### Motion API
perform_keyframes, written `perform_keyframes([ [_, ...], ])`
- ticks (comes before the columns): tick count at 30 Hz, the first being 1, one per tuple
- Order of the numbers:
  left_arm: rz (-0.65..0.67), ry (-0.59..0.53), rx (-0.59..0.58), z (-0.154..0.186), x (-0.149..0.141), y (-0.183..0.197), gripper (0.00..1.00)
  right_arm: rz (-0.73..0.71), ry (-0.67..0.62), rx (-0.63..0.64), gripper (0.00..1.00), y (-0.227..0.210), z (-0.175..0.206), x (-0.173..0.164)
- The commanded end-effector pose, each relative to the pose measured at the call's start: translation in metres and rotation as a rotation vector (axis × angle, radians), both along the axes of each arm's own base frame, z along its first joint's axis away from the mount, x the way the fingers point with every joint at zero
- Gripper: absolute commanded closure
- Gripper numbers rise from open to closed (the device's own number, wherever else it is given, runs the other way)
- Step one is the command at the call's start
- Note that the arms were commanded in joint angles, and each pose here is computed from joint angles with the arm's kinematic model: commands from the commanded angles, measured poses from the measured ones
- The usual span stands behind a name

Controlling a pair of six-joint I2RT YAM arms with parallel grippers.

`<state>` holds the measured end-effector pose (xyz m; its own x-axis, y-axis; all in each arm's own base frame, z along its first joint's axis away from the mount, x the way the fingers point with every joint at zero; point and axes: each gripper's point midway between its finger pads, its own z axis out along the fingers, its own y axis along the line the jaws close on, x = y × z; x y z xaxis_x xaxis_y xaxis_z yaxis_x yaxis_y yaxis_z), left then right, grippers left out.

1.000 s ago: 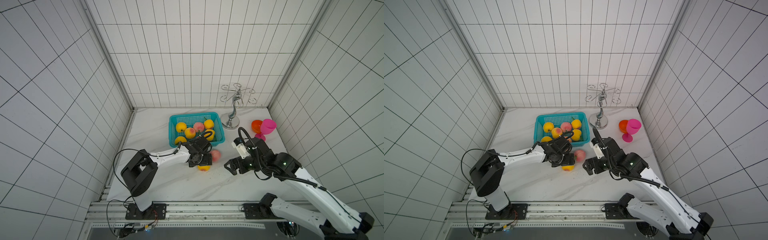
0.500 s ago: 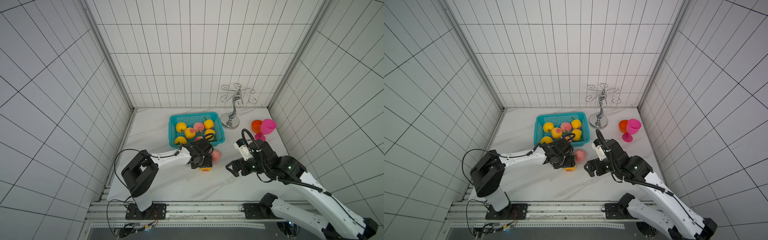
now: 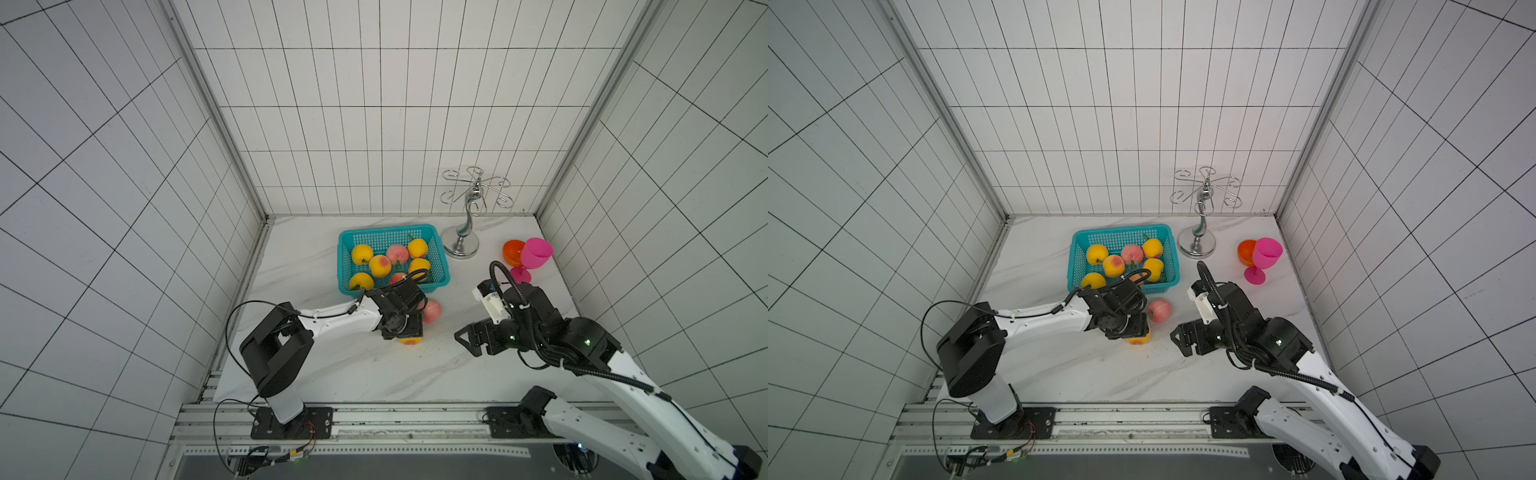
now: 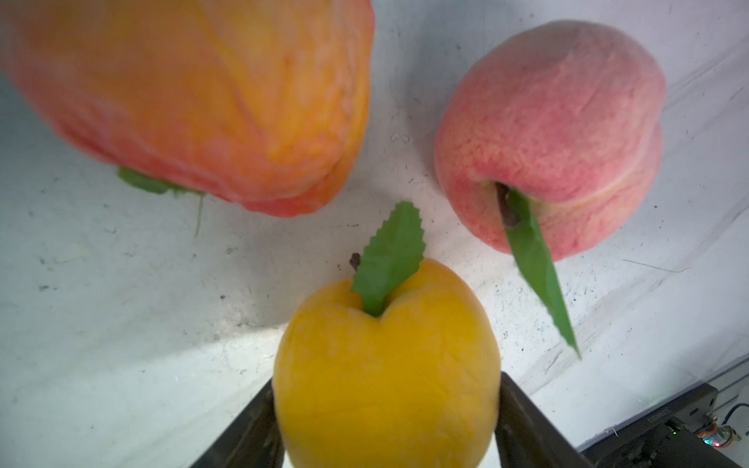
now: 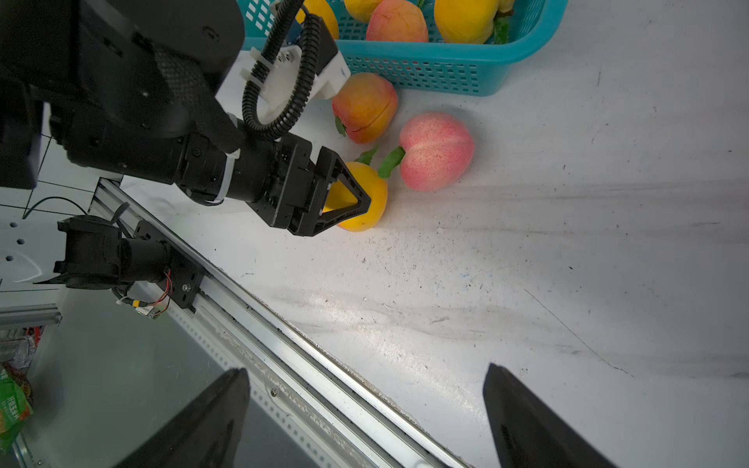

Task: Put the peaches into the basket
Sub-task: Pick up the peach from the center of the board.

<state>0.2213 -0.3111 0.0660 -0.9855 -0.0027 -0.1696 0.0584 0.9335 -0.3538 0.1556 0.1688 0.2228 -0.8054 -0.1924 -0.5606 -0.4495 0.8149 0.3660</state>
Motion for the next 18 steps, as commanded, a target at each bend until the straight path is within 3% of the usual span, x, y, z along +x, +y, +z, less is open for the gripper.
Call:
perform_keyframes([
  [1, 0.01, -0.047, -0.03, 0.027, 0.002, -0.001, 0.3, -0.021, 0.024, -0.025, 0.06, -0.007, -0.009, -0.003],
  [18, -0.047, -0.175, -0.133, 0.131, 0.029, -0.022, 0.3, -0.011, 0.0, -0.018, 0.06, 0.005, -0.001, 0.012],
])
